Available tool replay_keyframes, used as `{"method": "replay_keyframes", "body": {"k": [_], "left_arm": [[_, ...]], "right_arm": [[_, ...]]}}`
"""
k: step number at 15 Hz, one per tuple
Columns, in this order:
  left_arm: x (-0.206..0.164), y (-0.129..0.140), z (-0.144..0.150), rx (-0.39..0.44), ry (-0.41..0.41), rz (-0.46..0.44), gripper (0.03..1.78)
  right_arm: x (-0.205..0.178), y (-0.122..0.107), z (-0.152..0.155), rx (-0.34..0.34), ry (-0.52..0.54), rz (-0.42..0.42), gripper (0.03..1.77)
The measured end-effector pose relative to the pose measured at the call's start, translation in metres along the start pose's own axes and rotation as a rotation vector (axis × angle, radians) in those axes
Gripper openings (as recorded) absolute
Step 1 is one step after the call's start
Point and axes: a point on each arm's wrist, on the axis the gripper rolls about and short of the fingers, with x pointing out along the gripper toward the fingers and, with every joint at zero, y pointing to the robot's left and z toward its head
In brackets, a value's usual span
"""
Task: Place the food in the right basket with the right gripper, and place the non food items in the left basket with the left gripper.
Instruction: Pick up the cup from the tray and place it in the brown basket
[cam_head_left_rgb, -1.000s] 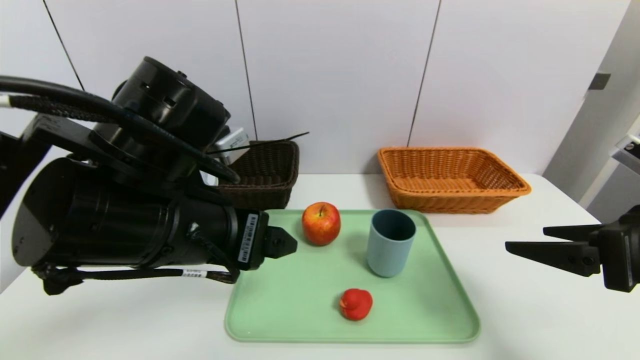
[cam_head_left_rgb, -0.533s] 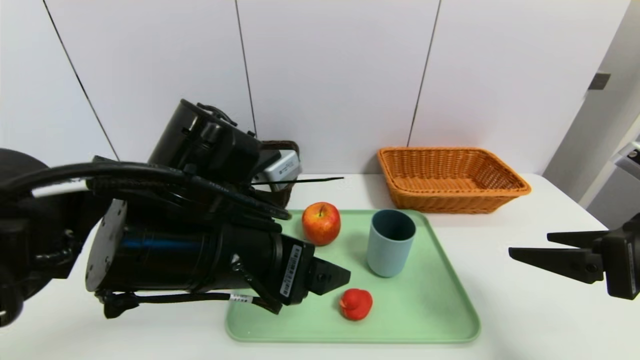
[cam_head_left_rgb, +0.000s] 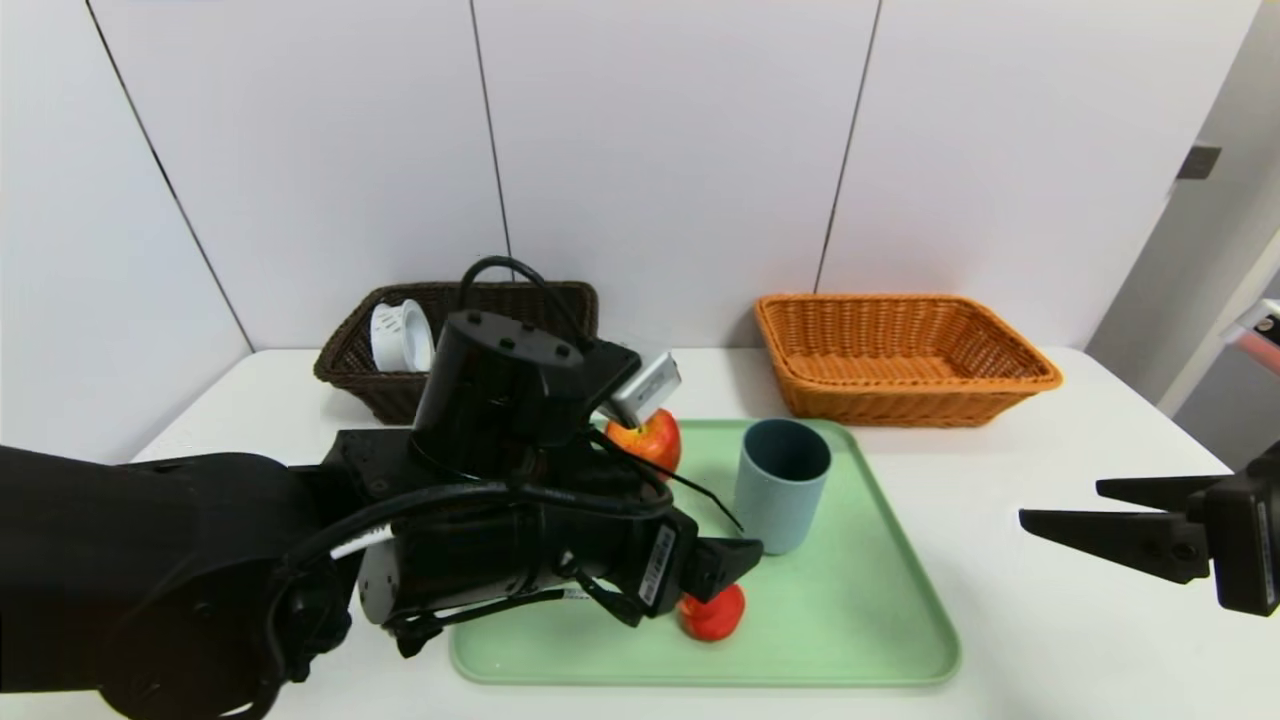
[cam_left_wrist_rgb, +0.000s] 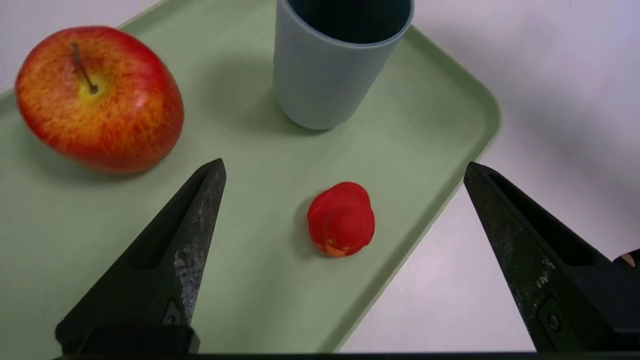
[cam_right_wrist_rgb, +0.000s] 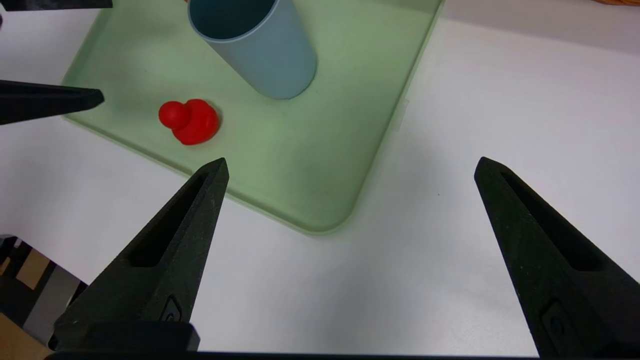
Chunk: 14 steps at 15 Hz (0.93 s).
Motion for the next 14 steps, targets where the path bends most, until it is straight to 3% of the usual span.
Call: {"method": "replay_keyframes", "body": {"k": [3,6,14], "left_arm": [[0.007,-0.001,-0.004,0.049,-0.016,-0.077,1.69],[0.012,0.001,-0.010,0.091,-0.004,-0.078,1.69],[0.040,0.005,-0.021,0.130,-0.111,-0.090,1.69]], "right_arm": [[-0.003,0.000,-0.003,0.009,-0.007,-0.012,1.70],[-0.006,0.000,-0.005,0.011,-0.014,-0.027,1.70],[-0.011,0.002,-0.007,0.005,-0.028,-0.029,1.70]]}}
